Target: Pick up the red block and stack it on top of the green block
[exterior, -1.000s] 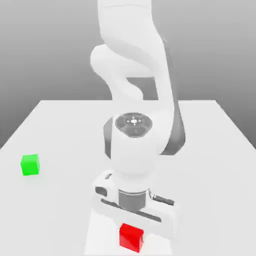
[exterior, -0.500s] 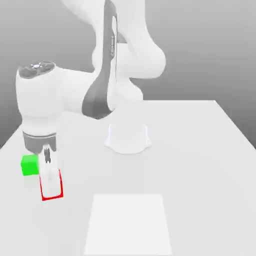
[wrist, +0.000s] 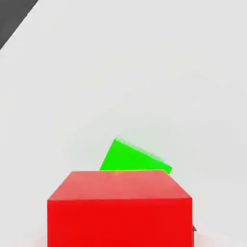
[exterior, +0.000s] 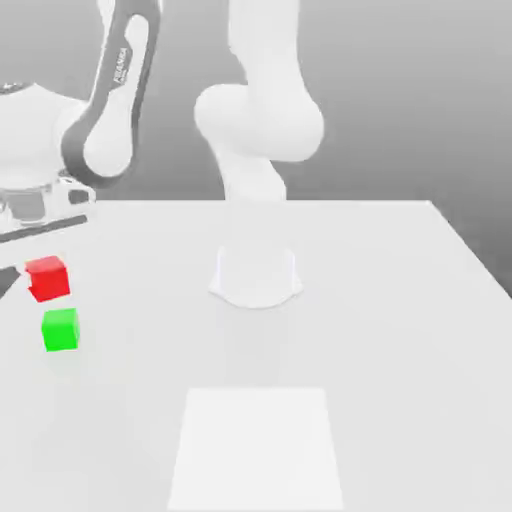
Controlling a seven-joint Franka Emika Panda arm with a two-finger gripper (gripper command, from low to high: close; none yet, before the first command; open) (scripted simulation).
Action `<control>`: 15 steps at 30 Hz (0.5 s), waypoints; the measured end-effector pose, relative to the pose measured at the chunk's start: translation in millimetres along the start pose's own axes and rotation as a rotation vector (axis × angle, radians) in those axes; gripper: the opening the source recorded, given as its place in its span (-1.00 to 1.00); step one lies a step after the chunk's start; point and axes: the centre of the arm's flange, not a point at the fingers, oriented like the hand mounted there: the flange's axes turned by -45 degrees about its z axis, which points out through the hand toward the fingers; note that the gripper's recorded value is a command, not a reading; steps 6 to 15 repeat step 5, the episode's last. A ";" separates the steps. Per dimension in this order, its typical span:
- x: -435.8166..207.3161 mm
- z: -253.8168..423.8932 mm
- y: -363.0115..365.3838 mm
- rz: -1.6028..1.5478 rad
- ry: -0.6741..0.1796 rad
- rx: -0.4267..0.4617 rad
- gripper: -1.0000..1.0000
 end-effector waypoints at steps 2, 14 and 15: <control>0.2 19.1 1.3 0.002 0.001 0.000 -1.00; 0.8 25.0 2.1 0.003 0.003 -0.001 1.00; 0.8 25.0 2.1 0.003 0.003 -0.001 1.00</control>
